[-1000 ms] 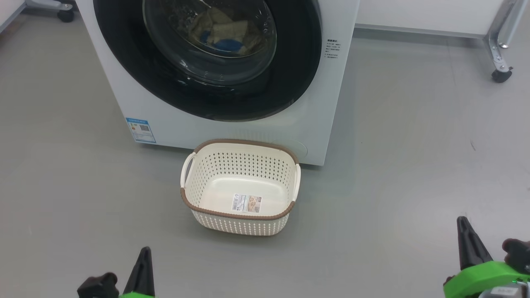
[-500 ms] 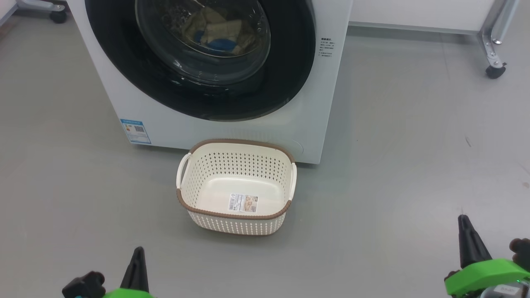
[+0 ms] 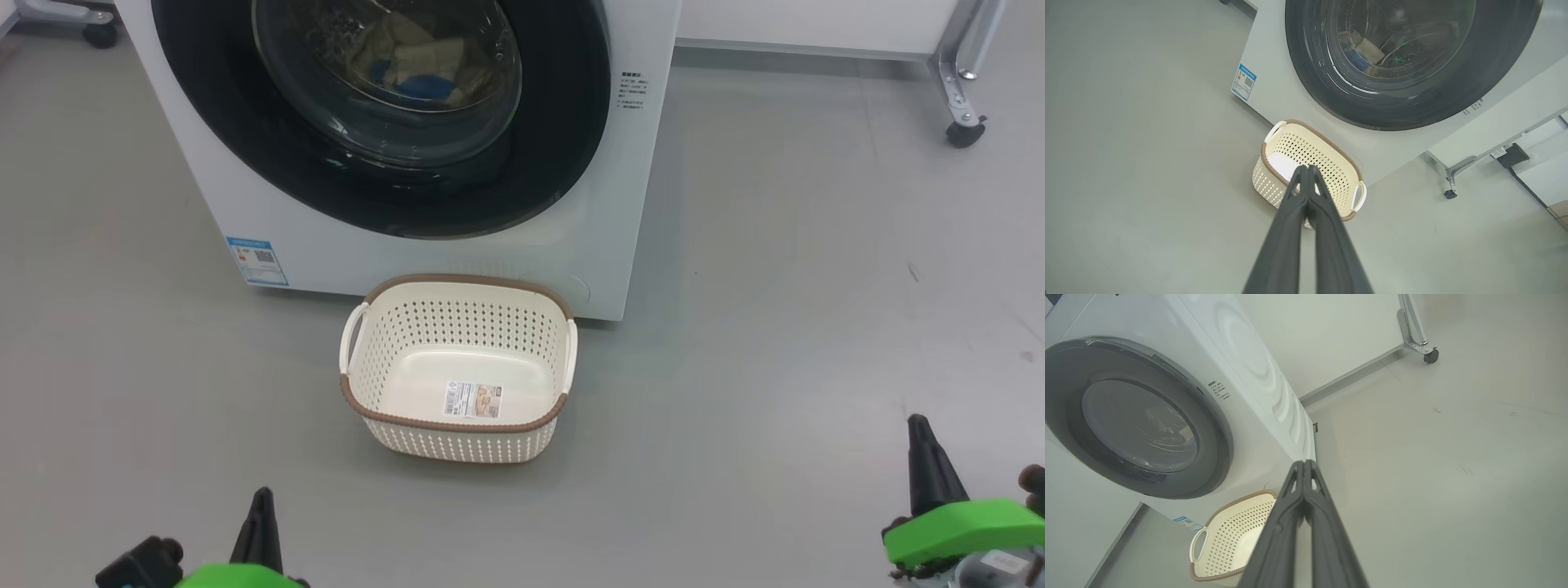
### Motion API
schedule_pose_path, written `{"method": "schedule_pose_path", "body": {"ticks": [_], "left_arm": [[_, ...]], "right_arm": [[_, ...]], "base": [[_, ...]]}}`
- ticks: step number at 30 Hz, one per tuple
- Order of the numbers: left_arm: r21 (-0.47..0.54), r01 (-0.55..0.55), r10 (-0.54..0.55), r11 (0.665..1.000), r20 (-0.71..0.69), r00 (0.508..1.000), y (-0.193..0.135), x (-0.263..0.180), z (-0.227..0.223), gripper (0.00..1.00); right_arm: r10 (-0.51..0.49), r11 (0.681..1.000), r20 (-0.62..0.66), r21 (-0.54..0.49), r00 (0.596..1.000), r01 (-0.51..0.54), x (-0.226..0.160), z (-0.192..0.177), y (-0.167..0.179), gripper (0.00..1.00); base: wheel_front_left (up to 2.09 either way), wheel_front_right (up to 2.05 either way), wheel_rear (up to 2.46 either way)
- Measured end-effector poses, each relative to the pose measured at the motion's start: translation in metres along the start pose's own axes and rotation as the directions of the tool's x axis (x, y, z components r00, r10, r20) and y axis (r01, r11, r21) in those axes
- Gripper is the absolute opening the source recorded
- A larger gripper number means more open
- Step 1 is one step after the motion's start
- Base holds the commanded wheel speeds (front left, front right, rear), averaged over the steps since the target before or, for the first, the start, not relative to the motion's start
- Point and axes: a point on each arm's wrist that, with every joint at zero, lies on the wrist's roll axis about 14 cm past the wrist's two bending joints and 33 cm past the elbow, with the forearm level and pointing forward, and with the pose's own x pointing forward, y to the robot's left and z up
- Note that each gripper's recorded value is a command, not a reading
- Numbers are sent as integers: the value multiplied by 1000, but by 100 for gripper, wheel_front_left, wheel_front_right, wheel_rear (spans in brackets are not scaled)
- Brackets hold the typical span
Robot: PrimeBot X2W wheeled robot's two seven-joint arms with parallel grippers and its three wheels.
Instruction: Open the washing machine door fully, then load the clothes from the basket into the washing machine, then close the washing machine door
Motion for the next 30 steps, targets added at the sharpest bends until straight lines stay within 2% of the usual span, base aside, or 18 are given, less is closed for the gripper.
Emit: {"method": "schedule_pose_path", "body": {"ticks": [12, 30], "left_arm": [[-119, -11, 11, 993, -5, 1000, 0, 4, 3, 0], [-307, -20, 17, 951, -13, 1000, -1, 12, 7, 0]], "right_arm": [[-22, 990, -9, 137, 1000, 23, -2, 0, -4, 0], [-28, 936, -12, 351, 1000, 31, 1, 5, -3, 0]], "base": [[0, 0, 0], [0, 0, 0]]}}
